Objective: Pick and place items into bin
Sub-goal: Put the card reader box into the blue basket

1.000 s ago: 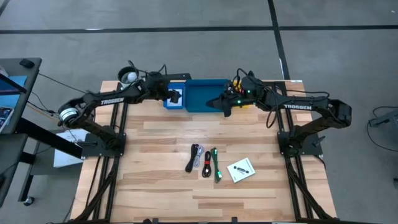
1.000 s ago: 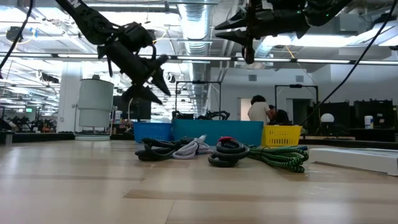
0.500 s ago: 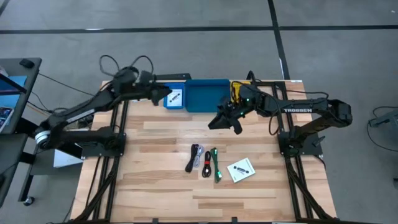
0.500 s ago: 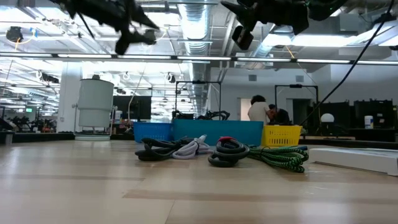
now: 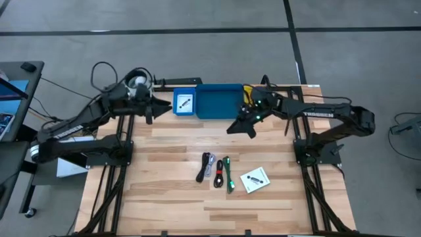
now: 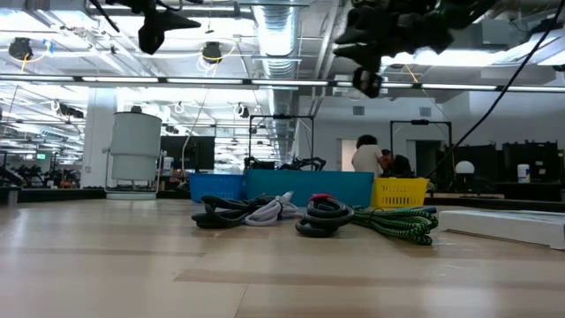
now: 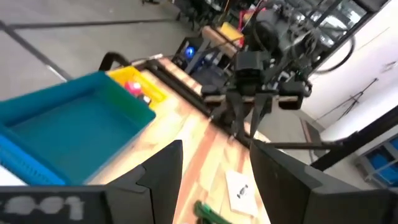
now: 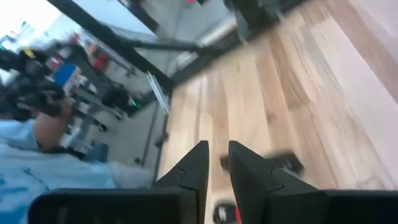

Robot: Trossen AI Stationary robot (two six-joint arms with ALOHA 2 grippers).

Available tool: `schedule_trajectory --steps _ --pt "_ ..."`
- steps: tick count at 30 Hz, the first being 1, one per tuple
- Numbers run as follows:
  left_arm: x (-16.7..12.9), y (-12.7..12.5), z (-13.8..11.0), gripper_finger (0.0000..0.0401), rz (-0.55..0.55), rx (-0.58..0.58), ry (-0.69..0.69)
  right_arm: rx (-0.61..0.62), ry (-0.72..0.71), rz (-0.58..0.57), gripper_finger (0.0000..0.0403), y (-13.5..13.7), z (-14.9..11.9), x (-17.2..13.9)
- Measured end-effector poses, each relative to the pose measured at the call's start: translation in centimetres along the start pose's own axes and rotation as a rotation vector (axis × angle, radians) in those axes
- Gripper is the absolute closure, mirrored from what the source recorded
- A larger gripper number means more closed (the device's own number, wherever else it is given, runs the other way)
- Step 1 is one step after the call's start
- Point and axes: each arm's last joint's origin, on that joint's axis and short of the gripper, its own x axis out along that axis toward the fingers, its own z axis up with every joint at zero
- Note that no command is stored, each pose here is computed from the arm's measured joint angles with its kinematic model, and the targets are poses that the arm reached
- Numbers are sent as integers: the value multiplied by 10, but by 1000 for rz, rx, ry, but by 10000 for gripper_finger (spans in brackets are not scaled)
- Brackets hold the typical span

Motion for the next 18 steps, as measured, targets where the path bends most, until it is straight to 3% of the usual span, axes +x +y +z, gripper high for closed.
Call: schedule_trajectory --steps 7,12,18 --pt "3 -8 -8 224 -18 53 42 5 106 -299 371 39 -32 -17" --pt "4 -13 -11 224 -45 80 58 143 155 -541 379 68 -64 -24" --pt "11 -20 -18 224 -105 88 120 310 150 -677 372 96 -97 -12"
